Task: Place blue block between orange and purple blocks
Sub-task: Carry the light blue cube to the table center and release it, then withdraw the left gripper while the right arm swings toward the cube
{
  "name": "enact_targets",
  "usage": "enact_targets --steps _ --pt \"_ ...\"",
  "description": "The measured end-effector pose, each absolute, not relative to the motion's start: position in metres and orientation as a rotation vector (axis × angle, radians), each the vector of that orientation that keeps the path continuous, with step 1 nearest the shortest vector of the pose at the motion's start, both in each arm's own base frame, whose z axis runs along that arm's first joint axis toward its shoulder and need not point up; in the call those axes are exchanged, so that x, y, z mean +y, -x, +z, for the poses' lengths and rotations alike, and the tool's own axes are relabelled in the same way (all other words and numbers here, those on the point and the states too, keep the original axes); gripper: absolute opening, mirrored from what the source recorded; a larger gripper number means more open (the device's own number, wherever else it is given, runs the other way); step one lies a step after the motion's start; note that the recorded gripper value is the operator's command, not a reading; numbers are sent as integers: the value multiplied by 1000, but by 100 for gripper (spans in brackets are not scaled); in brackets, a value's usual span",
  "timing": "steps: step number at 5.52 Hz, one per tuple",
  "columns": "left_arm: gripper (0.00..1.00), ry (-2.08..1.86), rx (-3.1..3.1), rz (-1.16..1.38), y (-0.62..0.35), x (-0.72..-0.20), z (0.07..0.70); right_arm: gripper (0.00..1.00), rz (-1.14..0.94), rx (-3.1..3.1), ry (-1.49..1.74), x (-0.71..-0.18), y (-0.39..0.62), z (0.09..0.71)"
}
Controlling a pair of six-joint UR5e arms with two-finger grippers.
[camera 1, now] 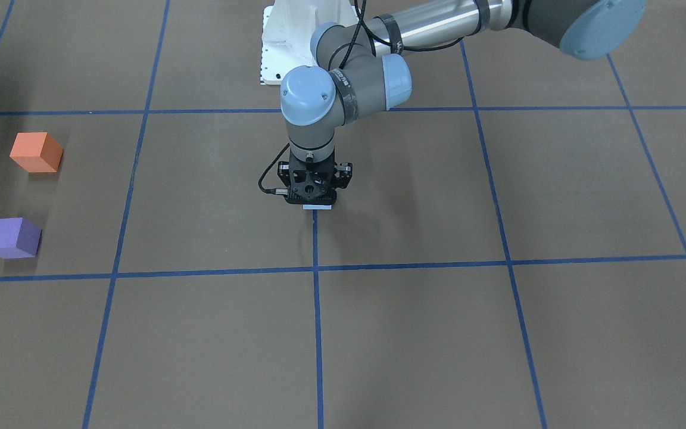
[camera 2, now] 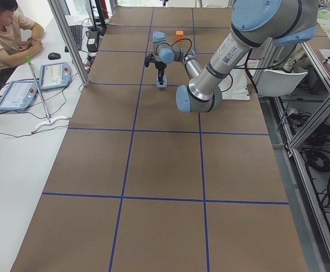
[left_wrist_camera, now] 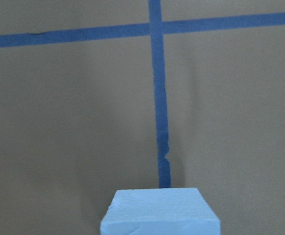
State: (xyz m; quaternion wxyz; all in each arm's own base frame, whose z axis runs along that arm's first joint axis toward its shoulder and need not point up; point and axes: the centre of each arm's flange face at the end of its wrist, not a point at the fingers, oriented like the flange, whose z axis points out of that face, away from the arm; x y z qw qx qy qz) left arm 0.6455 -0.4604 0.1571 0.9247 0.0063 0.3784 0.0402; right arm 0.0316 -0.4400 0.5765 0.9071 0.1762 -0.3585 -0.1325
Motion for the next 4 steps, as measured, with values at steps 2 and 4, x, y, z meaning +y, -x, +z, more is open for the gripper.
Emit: enact_targets --steps 2,4 --pt "100 -27 796 79 -636 -462 145 100 -272 -741 -364 -440 -31 576" --pt "100 -73 792 79 -529 -507 109 100 -201 -807 -350 -455 -15 546"
